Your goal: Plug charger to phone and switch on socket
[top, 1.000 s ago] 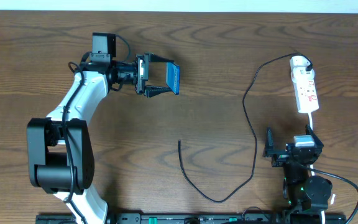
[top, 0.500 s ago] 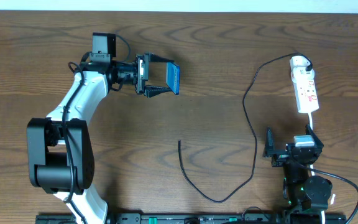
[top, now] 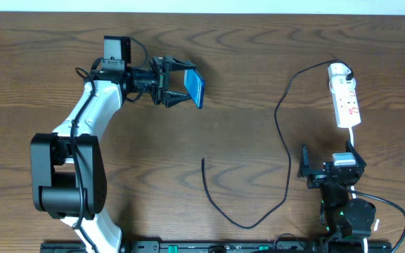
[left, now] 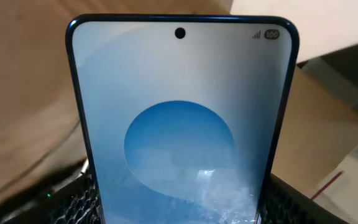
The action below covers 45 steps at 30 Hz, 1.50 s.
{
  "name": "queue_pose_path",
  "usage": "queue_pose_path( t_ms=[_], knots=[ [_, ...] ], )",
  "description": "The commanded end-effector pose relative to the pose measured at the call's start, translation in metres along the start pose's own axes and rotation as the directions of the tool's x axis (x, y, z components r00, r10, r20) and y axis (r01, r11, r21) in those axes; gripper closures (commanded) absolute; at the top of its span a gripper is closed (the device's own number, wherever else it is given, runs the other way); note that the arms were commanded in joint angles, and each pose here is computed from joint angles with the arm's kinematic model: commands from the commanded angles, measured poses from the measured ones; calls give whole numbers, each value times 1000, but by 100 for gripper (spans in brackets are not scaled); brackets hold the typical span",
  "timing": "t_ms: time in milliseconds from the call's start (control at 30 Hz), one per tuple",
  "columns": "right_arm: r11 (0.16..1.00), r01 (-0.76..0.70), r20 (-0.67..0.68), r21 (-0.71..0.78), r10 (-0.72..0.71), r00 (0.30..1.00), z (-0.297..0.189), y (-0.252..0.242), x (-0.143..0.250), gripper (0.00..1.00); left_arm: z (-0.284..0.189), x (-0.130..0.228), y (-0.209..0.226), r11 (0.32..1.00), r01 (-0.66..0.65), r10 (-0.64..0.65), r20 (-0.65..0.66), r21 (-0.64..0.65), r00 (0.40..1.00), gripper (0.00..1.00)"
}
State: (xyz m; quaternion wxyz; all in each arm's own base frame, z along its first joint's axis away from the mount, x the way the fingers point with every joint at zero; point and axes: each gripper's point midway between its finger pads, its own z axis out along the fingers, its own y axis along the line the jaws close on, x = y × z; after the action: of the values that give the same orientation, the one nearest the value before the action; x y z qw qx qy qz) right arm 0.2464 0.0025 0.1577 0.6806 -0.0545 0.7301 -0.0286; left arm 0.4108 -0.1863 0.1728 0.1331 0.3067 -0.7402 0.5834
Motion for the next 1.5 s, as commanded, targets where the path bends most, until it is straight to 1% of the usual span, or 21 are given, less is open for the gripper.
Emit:
queue_pose_path(
  t_ms=[0,200,333,633,933,1133,1300,1467],
  knots=[
    [1000,14,1,2,-14,1000,0,-1,0,1,-4,9,-12,993,-112,112,-3,19,994,93],
    [1000,14,1,2,-14,1000,0,-1,0,1,-4,8,-14,989,-144,144,1,23,990,92],
    [1000,14,1,2,-14,1000,0,-1,0,1,-4,7,-18,976,-217,217,11,32,976,93],
    [1000,14,1,2,-14,1000,0,-1,0,1,-4,0,-25,945,-324,322,54,33,945,93],
    [1000,14,1,2,-14,1000,0,-1,0,1,-5,-13,-24,913,-408,406,119,-9,906,93],
    [1000,14,1,2,-14,1000,0,-1,0,1,-7,-26,-22,882,-467,470,181,-60,864,92],
    [1000,14,1,2,-14,1000,0,-1,0,1,-8,-31,-21,867,-491,497,202,-84,844,92],
    [1000,14,1,2,-14,1000,0,-1,0,1,-11,-41,-20,864,-488,502,249,-122,828,93]
  ],
)
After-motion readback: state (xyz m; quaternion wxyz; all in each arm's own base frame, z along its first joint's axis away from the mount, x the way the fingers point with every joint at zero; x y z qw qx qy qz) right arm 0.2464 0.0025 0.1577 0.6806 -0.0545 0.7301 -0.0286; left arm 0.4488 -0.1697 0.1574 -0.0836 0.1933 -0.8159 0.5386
